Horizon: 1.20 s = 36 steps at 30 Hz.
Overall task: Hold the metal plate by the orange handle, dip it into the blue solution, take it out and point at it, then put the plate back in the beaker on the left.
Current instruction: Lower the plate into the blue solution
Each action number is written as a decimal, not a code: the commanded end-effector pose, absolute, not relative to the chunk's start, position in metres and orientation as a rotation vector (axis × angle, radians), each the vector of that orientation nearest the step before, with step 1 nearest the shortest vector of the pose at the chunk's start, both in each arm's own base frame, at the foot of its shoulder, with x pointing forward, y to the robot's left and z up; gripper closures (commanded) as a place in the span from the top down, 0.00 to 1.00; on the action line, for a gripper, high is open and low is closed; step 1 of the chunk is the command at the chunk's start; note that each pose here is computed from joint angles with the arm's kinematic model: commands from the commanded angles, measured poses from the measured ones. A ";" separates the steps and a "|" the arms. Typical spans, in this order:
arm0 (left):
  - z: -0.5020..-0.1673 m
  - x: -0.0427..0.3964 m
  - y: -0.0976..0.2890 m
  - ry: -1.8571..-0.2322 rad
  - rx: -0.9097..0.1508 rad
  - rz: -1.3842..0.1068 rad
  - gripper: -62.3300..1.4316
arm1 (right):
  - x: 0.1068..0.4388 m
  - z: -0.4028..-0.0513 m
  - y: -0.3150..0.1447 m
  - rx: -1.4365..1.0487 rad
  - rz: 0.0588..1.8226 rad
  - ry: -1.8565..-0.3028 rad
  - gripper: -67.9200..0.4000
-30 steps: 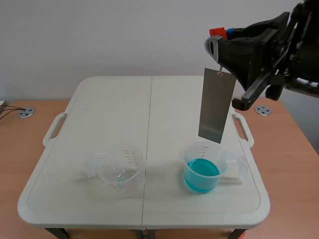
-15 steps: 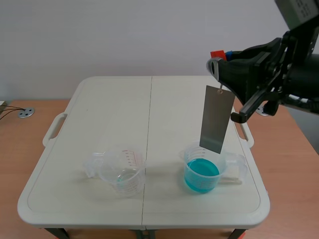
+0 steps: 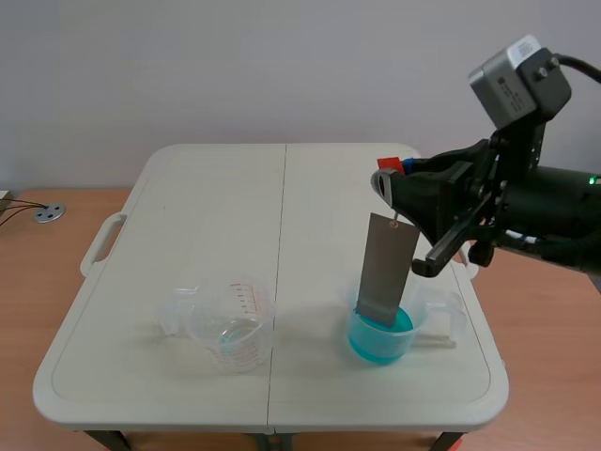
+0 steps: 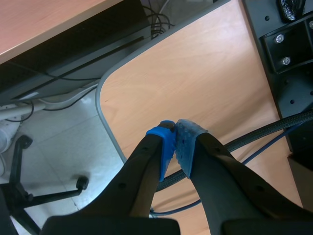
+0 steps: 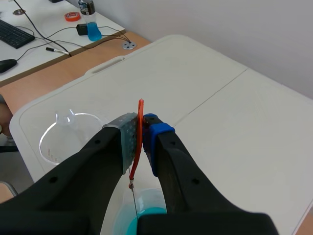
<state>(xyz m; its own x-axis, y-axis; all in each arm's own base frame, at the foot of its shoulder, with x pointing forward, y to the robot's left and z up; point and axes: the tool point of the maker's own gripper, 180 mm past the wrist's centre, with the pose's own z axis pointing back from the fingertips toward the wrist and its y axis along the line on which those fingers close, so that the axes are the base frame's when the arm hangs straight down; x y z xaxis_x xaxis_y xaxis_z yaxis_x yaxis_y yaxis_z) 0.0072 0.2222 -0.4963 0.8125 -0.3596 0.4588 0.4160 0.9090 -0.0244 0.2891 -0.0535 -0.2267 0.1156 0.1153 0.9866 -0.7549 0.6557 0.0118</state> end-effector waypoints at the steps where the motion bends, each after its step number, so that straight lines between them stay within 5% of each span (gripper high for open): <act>1: -0.495 0.006 0.222 -0.467 -0.132 -0.416 0.06 | 0.291 -0.221 -0.052 0.634 0.693 -1.333 0.02; 36: -0.497 0.005 0.224 -0.460 -0.129 -0.412 0.06 | 0.289 -0.274 -0.062 0.514 0.758 -1.184 0.02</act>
<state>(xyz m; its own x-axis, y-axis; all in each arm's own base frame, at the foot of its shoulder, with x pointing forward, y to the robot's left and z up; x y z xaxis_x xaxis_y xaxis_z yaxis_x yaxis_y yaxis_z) 0.0027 0.2258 -0.4991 0.8216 -0.3575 0.4440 0.4095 0.9120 -0.0234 0.2864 -0.0632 -0.2800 0.2061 0.2425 0.9480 -0.7493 0.6621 -0.0065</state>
